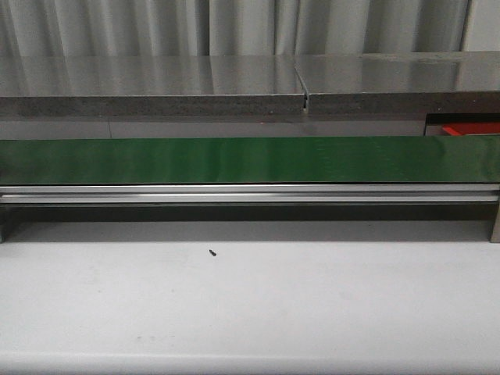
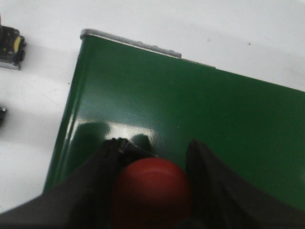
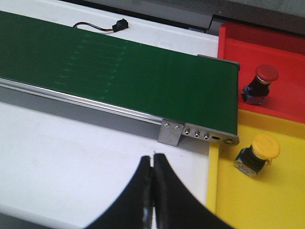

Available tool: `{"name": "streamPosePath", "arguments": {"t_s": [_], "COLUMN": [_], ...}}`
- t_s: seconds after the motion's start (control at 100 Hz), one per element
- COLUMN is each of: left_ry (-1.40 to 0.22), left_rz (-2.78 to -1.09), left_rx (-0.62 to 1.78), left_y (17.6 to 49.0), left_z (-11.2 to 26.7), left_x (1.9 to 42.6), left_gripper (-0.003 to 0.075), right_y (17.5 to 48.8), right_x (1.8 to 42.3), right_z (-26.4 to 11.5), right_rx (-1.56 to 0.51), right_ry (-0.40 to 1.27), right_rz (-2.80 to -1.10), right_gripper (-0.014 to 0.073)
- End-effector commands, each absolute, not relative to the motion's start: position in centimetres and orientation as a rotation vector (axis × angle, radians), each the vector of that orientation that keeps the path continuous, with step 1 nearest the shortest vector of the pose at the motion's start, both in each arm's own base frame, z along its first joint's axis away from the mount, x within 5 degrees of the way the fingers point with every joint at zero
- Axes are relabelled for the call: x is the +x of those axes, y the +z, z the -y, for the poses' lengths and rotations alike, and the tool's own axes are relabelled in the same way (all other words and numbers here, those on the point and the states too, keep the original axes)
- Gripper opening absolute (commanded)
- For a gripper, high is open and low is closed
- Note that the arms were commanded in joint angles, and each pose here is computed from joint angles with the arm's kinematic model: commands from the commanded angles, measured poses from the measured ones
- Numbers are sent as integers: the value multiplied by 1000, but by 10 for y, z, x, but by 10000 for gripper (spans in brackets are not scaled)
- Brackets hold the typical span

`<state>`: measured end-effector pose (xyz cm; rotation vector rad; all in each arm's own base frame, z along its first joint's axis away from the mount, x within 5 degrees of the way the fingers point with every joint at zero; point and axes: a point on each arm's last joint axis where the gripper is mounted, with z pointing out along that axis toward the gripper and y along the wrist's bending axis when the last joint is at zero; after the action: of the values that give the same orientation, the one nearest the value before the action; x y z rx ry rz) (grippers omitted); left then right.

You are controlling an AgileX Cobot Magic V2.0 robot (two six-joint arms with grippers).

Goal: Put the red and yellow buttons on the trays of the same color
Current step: 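Grasp the red button with the left gripper and set it on the belt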

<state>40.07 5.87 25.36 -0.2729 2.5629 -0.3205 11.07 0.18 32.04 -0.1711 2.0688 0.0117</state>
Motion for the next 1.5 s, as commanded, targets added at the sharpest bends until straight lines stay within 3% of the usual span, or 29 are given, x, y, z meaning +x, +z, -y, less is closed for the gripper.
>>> {"name": "streamPosePath", "arguments": {"t_s": [0.0,0.08,0.25,0.35,0.58,0.79,1.08,1.49], "left_ry": [-324,-319,-335,-331,-262,-78,28,21], "left_rz": [-2478,-2481,-2469,-2451,-2339,-2290,-2291,-2348], "left_rx": [-256,-219,-200,-194,-199,-361,-635,-735], "left_y": [282,283,288,296,336,350,320,268], "left_z": [-55,-54,-52,-52,-61,-114,-197,-224], "left_x": [400,400,398,394,374,353,336,352], "left_gripper": [34,150,571,690,692,692,691,690], "right_y": [333,333,333,333,333,333,333,333], "right_x": [112,112,112,112,112,112,112,112], "right_z": [-1,-1,-1,-1,-1,-1,-1,-1], "right_rx": [-155,-155,-155,-155,-155,-155,-155,-155], "right_ry": [-2,-2,-2,-2,-2,-2,-2,-2], "right_rz": [-1988,-1988,-1988,-1988,-1988,-1988,-1988,-1988], "right_gripper": [-66,-66,-66,-66,-66,-66,-66,-66]}}
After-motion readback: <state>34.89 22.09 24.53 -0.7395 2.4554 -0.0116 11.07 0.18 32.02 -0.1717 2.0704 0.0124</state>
